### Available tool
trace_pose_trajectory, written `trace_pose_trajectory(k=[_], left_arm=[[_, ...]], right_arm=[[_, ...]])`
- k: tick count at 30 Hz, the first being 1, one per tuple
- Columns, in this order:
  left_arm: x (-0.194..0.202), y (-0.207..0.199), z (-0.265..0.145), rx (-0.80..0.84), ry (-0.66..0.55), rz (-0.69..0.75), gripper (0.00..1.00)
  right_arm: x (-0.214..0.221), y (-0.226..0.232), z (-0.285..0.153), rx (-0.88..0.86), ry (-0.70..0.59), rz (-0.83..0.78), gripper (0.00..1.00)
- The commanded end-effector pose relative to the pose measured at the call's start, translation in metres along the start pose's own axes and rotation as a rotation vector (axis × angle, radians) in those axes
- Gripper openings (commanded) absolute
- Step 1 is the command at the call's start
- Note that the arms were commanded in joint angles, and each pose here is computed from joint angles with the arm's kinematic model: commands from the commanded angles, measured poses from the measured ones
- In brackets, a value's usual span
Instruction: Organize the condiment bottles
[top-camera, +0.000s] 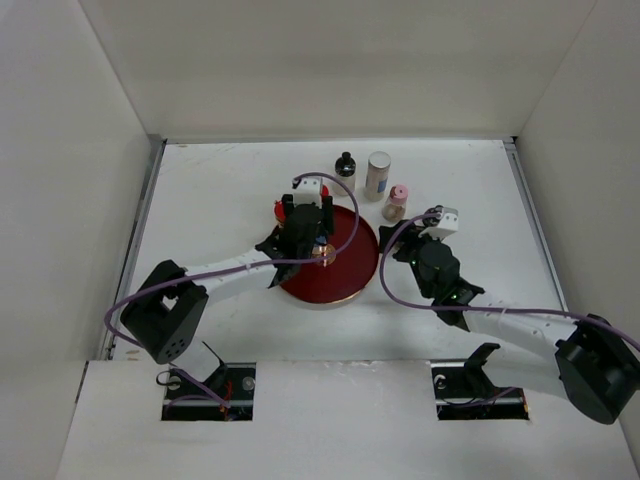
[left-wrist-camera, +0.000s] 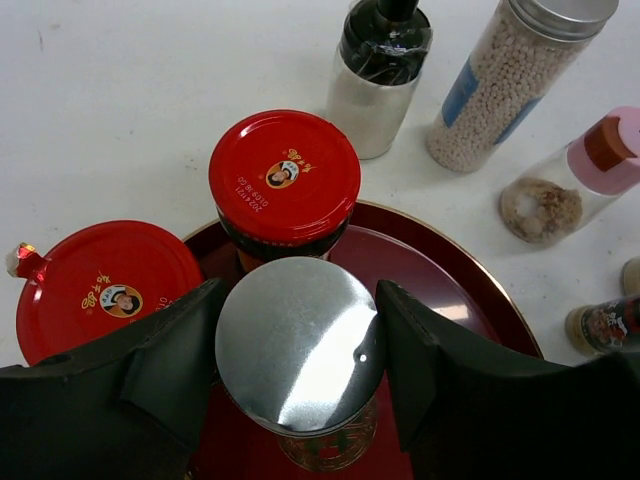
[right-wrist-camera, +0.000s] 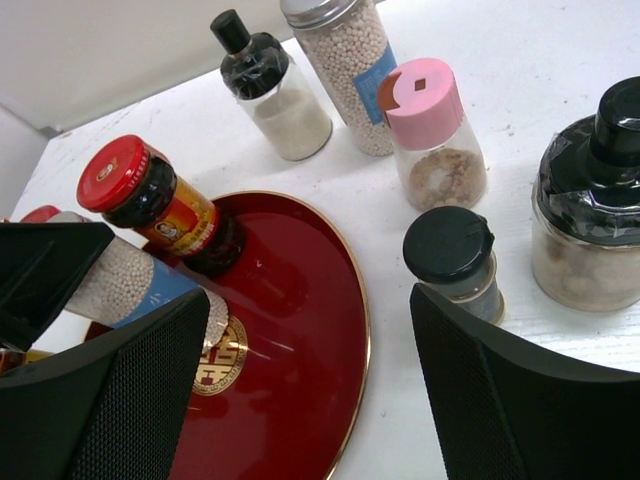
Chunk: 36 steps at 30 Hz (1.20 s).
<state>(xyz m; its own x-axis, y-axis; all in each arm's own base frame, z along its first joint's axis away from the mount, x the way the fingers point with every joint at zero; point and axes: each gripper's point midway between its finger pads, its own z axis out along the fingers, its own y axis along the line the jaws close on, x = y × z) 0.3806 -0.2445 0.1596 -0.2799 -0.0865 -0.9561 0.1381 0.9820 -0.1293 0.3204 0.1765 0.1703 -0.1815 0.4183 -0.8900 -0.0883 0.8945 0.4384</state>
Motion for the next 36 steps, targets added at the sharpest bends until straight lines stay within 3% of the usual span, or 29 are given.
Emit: trace_pose_trajectory(k=[1, 7, 10, 12, 16, 18, 20, 24, 27, 31, 32, 36], left_arm=[[-0.024, -0.009, 0.001, 0.032, -0.095, -0.097, 0.47], [-0.030, -0.014, -0.009, 0.061, -0.121, -0.105, 0.75], [-0.044, -0.023, -0.016, 0.093, -0.148, -0.110, 0.83], [-0.057, -0.030, -0.023, 0.130, -0.172, -0.116, 0.86], [-0.088, -0.046, -0.041, 0.234, -0.234, -0.160, 0.89], [-0.103, -0.046, -0.054, 0.264, -0.274, -0.190, 0.89], [-0.115, -0.038, -0.066, 0.269, -0.322, -0.229, 0.88], [-0.118, -0.013, -0.086, 0.263, -0.374, -0.297, 0.80], [-0.106, 0.019, -0.094, 0.222, -0.399, -0.351, 0.67], [-0.084, 0.075, -0.100, 0.106, -0.420, -0.446, 0.58], [-0.080, 0.084, -0.101, 0.088, -0.420, -0.464, 0.57], [-0.063, 0.118, -0.101, 0.011, -0.421, -0.536, 0.58]], right_arm=[[-0.011, 0.007, 0.004, -0.021, -0.038, 0.033, 0.87], [-0.016, 0.002, 0.005, -0.005, -0.051, 0.032, 0.91], [-0.026, 0.004, 0.003, -0.009, -0.072, 0.041, 0.90], [-0.032, 0.007, 0.002, -0.020, -0.079, 0.047, 0.78], [-0.044, 0.018, 0.003, -0.029, -0.080, 0.048, 0.36], [-0.046, 0.026, 0.007, -0.031, -0.069, 0.039, 0.26], [-0.047, 0.036, 0.013, -0.047, -0.040, 0.028, 0.24], [-0.040, 0.060, 0.031, -0.097, 0.044, -0.017, 0.26], [-0.035, 0.069, 0.053, -0.095, 0.098, -0.047, 0.31], [-0.032, 0.079, 0.089, -0.091, 0.146, -0.118, 0.45], [-0.032, 0.083, 0.102, -0.090, 0.157, -0.139, 0.53], [-0.025, 0.089, 0.147, -0.077, 0.201, -0.196, 0.66]])
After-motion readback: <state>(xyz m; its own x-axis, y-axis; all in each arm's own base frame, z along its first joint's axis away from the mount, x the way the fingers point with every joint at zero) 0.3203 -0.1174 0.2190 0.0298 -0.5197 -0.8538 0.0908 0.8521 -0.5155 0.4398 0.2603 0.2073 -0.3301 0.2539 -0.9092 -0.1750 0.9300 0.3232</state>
